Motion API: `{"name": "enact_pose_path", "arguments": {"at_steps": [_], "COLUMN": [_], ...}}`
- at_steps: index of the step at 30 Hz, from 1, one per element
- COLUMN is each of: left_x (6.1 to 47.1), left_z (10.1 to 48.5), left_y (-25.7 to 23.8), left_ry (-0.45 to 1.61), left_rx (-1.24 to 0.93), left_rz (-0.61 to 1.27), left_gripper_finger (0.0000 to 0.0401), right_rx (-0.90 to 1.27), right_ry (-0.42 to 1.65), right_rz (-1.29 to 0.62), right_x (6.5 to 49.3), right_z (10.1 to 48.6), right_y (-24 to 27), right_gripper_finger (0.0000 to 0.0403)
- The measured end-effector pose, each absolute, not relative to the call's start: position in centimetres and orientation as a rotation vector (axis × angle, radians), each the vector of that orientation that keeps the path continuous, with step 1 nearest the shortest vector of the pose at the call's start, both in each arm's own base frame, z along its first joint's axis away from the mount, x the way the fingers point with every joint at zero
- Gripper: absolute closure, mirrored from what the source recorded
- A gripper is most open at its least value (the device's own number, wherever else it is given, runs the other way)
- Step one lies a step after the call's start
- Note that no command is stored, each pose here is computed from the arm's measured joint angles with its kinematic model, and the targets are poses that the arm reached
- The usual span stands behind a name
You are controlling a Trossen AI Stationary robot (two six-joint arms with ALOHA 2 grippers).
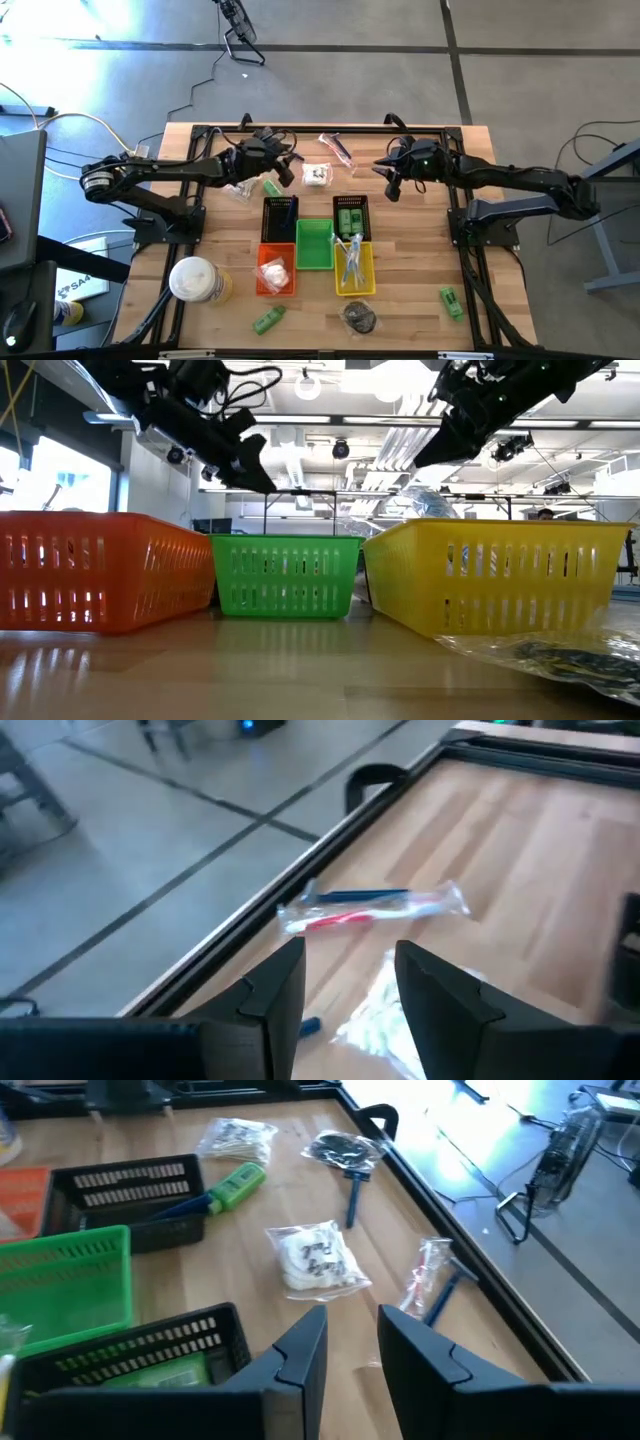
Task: Pick & Place Travel size toiletries
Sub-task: Put the top black hairbrush into the green bin
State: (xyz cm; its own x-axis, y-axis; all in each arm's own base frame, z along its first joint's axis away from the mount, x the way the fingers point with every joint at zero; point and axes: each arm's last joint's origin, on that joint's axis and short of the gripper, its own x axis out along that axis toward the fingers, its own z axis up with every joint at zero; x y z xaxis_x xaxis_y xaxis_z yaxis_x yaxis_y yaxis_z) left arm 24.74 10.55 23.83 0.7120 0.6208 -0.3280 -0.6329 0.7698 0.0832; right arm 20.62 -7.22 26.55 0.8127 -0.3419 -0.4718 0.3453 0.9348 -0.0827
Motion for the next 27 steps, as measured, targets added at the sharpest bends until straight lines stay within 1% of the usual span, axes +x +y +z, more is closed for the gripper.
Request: {"name": "enact_pose_path", "arguments": {"at_steps": [4,10,19,22,27], "left_x": [24.4,23.2,22.9,23.5,25.2], "left_z": [22.7,22.2,21.9,22.4,23.3], "left_y": [12.1,14.3,15.2,15.5,16.6], "left_ry": [0.386,0.346,0.33,0.374,0.54], "left_rx": [-0.128,-0.309,-0.387,-0.393,-0.406], "left_rz": [0.762,0.885,0.889,0.892,0.911], "left_gripper_finger": [0.025,0.025,0.025,0.025,0.025], "right_rx": [0.018,0.023,0.02,0.013,-0.003], "right_ry": [0.501,0.5,0.469,0.449,0.451], "right_rz": [-0.374,-0.38,-0.382,-0.383,-0.379], "right_x": [20.5,20.4,20.6,20.7,20.7], "right_z": [26.5,26.5,26.8,27.0,27.0], "right_y": [-7.6,-7.8,-7.8,-7.8,-7.8], "right_gripper_finger": [0.0319,0.0319,0.0319,0.0319,0.0319]}}
